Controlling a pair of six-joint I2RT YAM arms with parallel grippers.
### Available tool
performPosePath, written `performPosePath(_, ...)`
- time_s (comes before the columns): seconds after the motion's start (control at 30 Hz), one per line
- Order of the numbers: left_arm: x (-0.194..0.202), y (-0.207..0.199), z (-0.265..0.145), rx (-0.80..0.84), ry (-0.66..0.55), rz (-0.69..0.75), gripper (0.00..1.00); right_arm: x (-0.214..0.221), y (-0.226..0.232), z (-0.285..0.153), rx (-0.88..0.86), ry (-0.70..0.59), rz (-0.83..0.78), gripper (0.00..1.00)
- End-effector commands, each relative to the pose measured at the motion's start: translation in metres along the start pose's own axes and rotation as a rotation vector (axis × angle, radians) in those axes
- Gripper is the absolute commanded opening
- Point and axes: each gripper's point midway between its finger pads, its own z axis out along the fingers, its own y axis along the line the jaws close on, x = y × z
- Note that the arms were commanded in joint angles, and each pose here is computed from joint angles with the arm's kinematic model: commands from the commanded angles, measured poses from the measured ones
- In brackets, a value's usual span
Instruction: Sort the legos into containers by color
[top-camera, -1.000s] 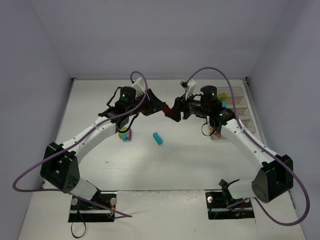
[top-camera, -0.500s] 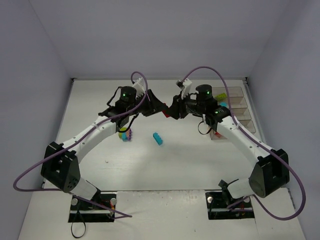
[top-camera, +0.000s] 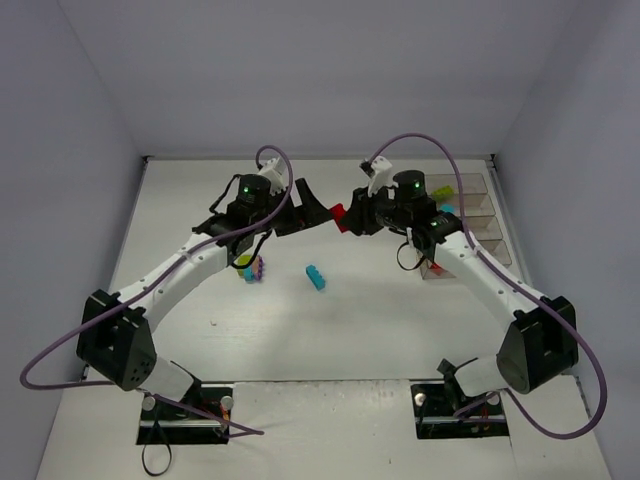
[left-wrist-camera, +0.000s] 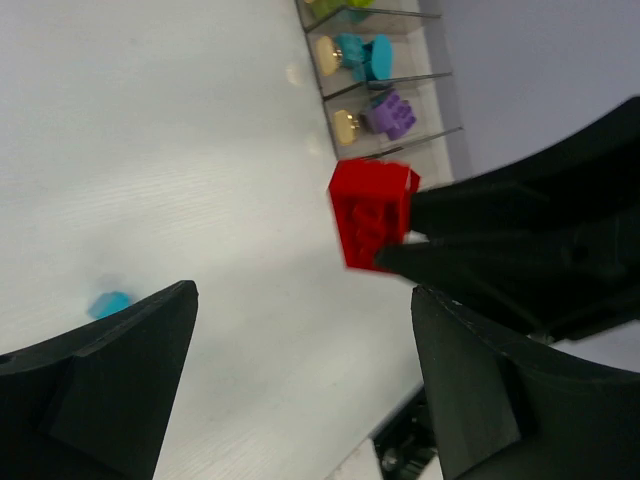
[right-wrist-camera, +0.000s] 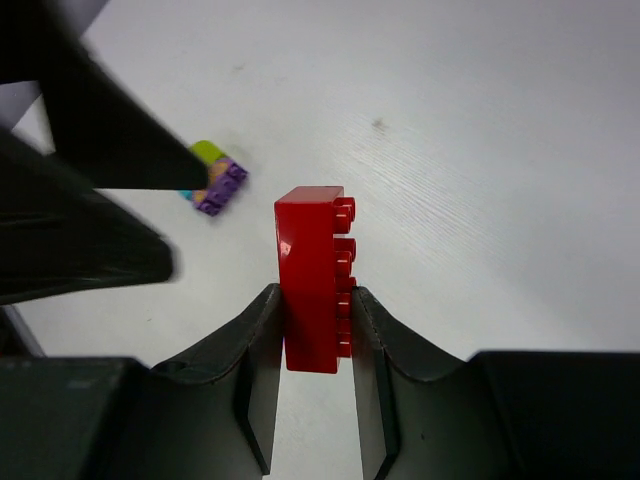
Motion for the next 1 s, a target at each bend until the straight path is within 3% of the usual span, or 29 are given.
performPosePath(0.0, -0.032, -0.003, -0.038, -0.069, -0.133, 0.169, 0.81, -0.020, -0.043, -0.020, 0.194, -0.104, 0.114, 0.00)
performPosePath(0.23, -0.039, 0.042, -0.082, -0.278, -0.251, 0.308, 0.81, 0.018, -0.157, -0.103, 0.696, -0.208, 0.537, 0.00)
performPosePath(0.43, -0.025, 0.060, -0.104, -0.311, -0.287, 0.322, 0.81, 0.073, -0.215, -0.164, 0.935, -0.225, 0.839, 0.00)
performPosePath(0.77, 0.004, 0.093, -0.115, -0.417, -0.174, 0.376, 0.87, 0.129, -0.241, -0.185, 1.109, -0.227, 1.130, 0.00)
performPosePath(0.97, 0.006, 0.094, -0.117, -0.408, -0.176, 0.387, 0.87, 0.141, -0.252, -0.185, 1.171, -0.226, 1.180, 0.10)
